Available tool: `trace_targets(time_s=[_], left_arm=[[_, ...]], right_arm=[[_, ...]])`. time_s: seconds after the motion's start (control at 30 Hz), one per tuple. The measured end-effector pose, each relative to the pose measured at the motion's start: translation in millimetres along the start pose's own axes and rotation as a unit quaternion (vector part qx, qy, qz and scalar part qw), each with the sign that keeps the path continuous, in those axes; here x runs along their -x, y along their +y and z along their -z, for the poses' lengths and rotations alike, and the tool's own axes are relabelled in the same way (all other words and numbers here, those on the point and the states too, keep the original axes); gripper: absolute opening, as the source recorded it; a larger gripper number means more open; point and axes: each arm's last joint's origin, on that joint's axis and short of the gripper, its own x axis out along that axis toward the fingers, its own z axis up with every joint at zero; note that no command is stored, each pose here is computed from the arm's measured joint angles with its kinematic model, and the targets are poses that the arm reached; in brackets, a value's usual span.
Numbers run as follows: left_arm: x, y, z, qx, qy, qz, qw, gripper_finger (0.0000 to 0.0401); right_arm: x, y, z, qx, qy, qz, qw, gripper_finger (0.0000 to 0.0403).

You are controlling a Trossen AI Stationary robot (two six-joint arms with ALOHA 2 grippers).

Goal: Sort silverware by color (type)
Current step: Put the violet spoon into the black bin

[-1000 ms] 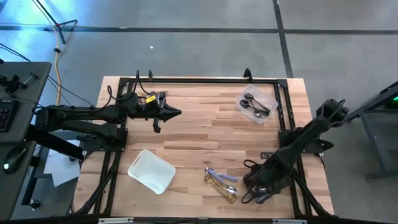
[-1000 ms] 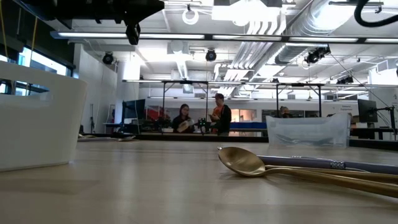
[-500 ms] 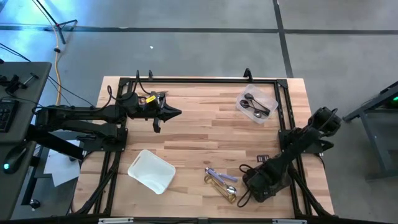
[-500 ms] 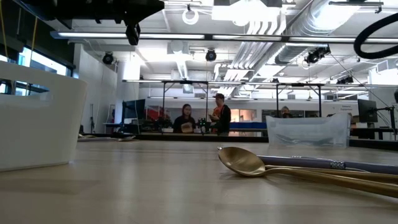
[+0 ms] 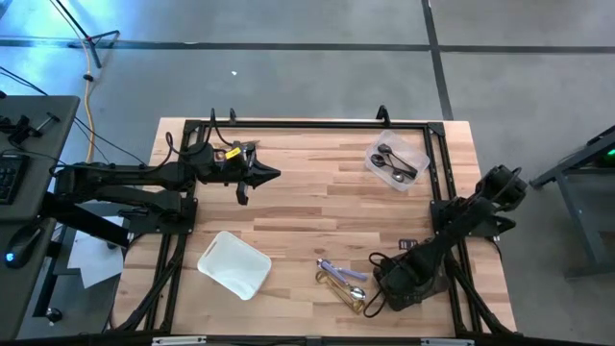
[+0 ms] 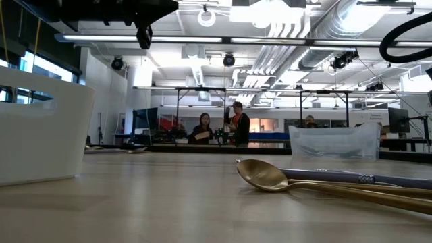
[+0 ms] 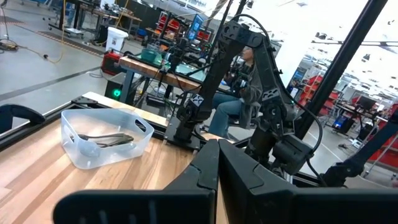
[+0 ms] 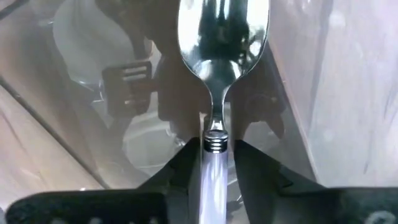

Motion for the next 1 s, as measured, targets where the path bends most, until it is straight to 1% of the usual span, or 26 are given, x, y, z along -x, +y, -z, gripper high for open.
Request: trace_targets(time_s=[0.17, 0.43, 0.6, 0.67, 0.77, 0.83, 0.93, 1.0], left_arm=[[0.0, 0.0, 0.0, 0.0, 0.0, 0.0, 1.0, 0.0], [0.0, 0.0, 0.0, 0.0, 0.0, 0.0, 1.0, 0.0], [0.0, 0.0, 0.0, 0.0, 0.0, 0.0, 1.0, 0.0], [0.0, 0.0, 0.0, 0.0, 0.0, 0.0, 1.0, 0.0], [0.0, 0.0, -0.1, 0.0, 0.0, 0.0, 1.0, 0.0], [0.0, 0.0, 0.0, 0.0, 0.0, 0.0, 1.0, 0.0], [0.0, -0.1, -0.1, 0.0, 0.0, 0.0, 1.0, 0.0], [0.1, -0.1, -0.1, 0.0, 0.0, 0.001, 1.0, 0.0]], right_arm=[[0.5, 0.2, -0.1, 0.0, 0.001, 0.001, 1.0, 0.0101], [7.4, 6.2, -3.4, 0.013, 0.002, -0.01, 1.0, 0.014], [13.6, 8.5, -4.0, 0.016, 0.009, -0.008, 1.0, 0.0147], [20.0, 10.8, -5.0, 0.031, 0.009, -0.004, 0.999, 0.0147], [37.3, 15.6, -6.1, 0.067, -0.002, -0.009, 0.998, 0.0147], [55.0, 18.2, -5.3, 0.086, -0.023, -0.017, 0.996, 0.0147], [84.8, 17.8, 0.0, 0.091, -0.066, -0.026, 0.993, 0.0147], [106.4, 15.9, 5.2, 0.092, -0.105, -0.042, 0.989, 0.0147]])
